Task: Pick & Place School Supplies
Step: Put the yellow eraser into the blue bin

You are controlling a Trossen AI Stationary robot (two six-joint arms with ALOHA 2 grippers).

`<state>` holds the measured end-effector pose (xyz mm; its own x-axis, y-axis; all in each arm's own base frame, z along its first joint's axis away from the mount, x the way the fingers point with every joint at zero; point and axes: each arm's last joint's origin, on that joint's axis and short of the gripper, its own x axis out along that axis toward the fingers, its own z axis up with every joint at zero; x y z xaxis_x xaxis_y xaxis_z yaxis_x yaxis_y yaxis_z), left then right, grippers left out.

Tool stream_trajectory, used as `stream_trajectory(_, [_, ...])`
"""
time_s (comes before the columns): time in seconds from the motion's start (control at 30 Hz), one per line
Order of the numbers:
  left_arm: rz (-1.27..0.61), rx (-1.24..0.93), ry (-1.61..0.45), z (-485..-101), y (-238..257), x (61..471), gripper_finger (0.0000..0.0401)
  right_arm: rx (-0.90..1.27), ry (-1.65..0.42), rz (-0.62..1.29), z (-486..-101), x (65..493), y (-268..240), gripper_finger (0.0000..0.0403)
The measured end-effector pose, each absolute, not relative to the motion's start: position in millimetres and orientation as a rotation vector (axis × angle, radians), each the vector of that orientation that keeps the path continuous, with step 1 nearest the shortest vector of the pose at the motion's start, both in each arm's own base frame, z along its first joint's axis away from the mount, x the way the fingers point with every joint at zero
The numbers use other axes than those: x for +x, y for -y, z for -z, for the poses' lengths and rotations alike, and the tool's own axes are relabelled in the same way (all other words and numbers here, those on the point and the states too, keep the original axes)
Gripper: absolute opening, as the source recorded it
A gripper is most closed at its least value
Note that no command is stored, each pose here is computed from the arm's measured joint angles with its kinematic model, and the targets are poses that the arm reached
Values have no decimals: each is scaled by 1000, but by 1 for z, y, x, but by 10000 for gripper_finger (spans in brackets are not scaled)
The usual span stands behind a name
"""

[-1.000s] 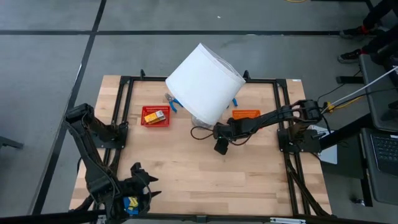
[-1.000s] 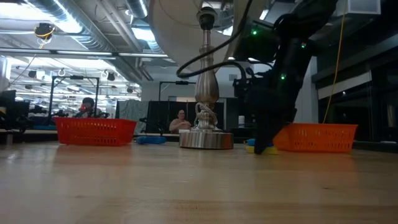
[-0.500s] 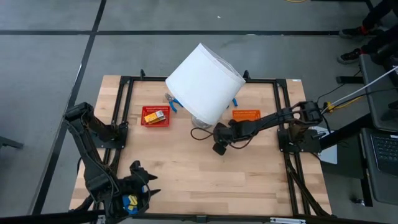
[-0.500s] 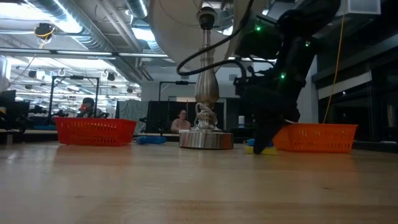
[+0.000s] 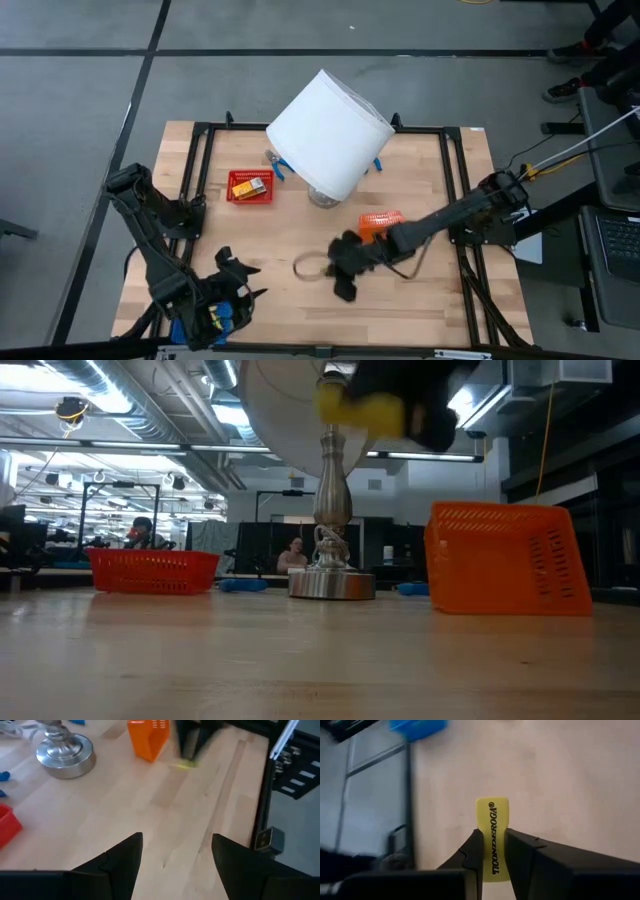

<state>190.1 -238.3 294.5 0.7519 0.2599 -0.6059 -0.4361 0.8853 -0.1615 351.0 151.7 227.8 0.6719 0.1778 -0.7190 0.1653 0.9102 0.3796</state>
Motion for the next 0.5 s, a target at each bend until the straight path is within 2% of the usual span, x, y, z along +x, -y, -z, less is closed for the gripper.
stream_trajectory(0.33, [-292, -222, -553, -306, 224, 241, 235, 413, -663, 13, -276, 363, -163, 52])
stream_trajectory(0.5, [-317, -302, -578, -306, 204, 261, 235, 368, -610, 54, -285, 366, -161, 52])
